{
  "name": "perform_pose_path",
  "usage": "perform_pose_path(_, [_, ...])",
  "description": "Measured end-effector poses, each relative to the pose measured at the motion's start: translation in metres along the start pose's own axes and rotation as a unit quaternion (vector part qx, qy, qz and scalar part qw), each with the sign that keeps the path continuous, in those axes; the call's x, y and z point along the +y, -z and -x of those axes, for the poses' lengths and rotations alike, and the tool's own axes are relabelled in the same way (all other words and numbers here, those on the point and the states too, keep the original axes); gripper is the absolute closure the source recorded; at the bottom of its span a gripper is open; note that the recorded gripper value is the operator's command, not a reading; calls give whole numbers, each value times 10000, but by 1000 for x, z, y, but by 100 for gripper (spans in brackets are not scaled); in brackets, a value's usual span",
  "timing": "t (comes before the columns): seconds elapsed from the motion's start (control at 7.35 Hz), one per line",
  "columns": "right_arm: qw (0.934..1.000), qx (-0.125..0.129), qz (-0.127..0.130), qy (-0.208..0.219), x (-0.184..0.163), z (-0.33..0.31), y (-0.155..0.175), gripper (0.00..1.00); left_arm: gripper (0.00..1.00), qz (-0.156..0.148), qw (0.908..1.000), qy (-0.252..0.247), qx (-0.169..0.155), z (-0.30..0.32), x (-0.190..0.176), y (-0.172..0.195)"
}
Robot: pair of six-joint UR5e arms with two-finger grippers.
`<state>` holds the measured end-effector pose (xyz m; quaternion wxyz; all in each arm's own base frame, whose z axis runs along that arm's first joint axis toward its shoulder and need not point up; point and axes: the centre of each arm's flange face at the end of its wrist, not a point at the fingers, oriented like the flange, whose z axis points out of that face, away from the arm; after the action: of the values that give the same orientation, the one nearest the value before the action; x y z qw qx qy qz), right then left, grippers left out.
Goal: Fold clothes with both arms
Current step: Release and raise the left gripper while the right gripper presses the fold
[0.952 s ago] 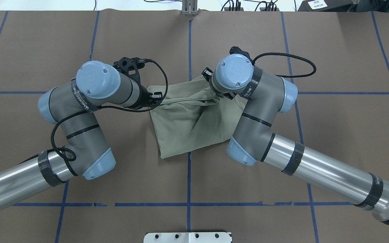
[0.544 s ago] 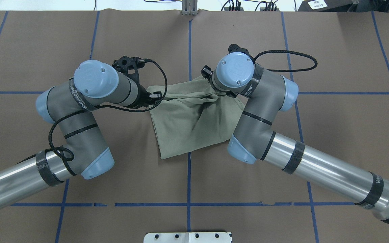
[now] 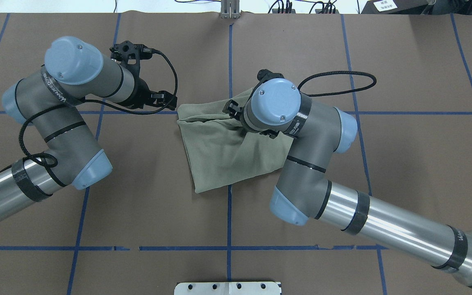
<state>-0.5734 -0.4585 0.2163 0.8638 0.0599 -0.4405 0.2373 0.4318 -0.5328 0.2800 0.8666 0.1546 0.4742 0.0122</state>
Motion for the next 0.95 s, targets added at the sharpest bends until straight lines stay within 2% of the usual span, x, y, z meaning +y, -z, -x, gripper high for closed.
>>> perform_pose_path(0.14, [9982, 133, -19, 584, 31, -10, -12, 0, 0, 8, 10000, -22, -4, 4, -1, 1])
perform_pose_path(0.41, [9898, 304, -169, 1381, 51, -19, -28, 0, 0, 10, 10000, -23, -2, 5, -2, 2])
perform_pose_path(0.68, [9820, 524, -496, 1744, 29, -16, -46, 0, 0, 3, 10000, -12, 8, 6, -2, 2])
perform_pose_path(0.95, [9774, 745, -761, 1827, -22, 6, -59, 0, 0, -22, 10000, -9, 47, 6, -1, 3])
